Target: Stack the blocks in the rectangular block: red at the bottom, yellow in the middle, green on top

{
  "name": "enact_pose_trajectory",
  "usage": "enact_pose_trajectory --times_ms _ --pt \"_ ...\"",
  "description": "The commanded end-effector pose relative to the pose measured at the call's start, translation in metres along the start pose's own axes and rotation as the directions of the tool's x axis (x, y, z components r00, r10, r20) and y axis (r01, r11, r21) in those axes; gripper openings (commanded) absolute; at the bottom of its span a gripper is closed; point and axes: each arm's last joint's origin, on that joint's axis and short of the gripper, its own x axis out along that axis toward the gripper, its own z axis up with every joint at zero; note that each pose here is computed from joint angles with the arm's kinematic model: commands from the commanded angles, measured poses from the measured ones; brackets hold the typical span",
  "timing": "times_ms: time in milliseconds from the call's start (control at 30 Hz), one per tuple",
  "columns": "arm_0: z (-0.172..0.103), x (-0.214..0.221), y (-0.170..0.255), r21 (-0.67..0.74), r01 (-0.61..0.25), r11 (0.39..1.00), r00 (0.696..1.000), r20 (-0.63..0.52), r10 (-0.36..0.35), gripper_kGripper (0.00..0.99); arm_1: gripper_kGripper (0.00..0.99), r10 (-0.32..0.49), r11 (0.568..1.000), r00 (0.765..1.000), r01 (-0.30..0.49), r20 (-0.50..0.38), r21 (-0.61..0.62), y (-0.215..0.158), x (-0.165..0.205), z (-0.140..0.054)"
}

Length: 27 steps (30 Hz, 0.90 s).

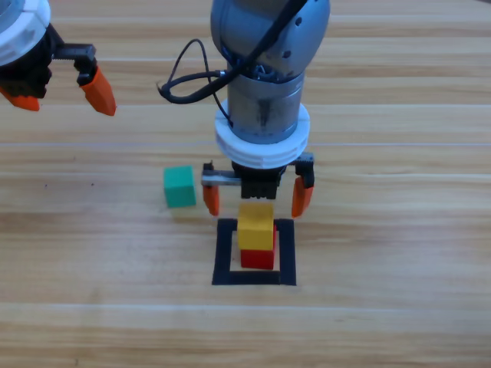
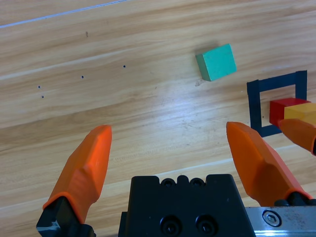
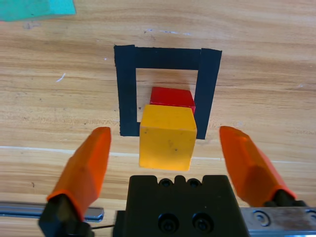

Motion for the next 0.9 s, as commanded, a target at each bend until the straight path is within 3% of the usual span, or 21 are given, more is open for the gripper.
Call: enact_pose_trajectory --times_ms 33,200,467,533,567,600,633,867,900 --pt "0.004 0.019 0.004 -0.032 -0.012 0.999 0.999 -0.043 0.011 0.990 0.990 0.025 1.000 0.998 -0.024 0.061 -0.013 -0.013 -0.039 0.000" --pt "0.019 0.031 -0.003 -0.096 0.002 0.995 0.999 -0.048 -0.006 0.990 0.990 0.127 0.973 0.974 -0.086 0.188 -0.216 -0.041 -0.123 -0.015" --pt "0.029 0.061 -0.040 -0.177 -0.010 0.984 0.996 -0.094 -0.007 0.990 0.989 0.224 0.860 0.945 -0.077 0.238 -0.504 -0.113 -0.192 -0.043" --pt "0.031 0.078 -0.065 -0.196 -0.038 0.980 0.993 -0.121 0.015 0.990 0.989 0.435 0.770 0.872 -0.232 0.223 -0.594 -0.167 -0.190 -0.057" --pt "0.032 0.086 -0.076 -0.192 -0.054 0.980 0.990 -0.136 0.028 0.990 0.986 0.558 0.699 0.802 -0.316 0.214 -0.641 -0.191 -0.183 -0.066" --pt "0.033 0.095 -0.090 -0.187 -0.075 0.980 0.988 -0.149 0.047 0.989 0.980 0.674 0.607 0.702 -0.348 0.230 -0.715 -0.213 -0.178 -0.083" --pt "0.034 0.104 -0.104 -0.181 -0.091 0.979 0.985 -0.162 0.061 0.989 0.979 0.690 0.576 0.681 -0.315 0.243 -0.754 -0.222 -0.177 -0.093" --pt "0.028 0.141 -0.144 -0.140 -0.144 0.980 0.971 -0.210 0.113 0.974 0.980 0.673 0.470 0.707 -0.183 0.217 -0.863 -0.258 -0.156 -0.135" --pt "0.027 0.144 -0.146 -0.138 -0.146 0.980 0.970 -0.214 0.115 0.974 0.980 0.674 0.437 0.707 -0.148 0.214 -0.887 -0.261 -0.157 -0.139"
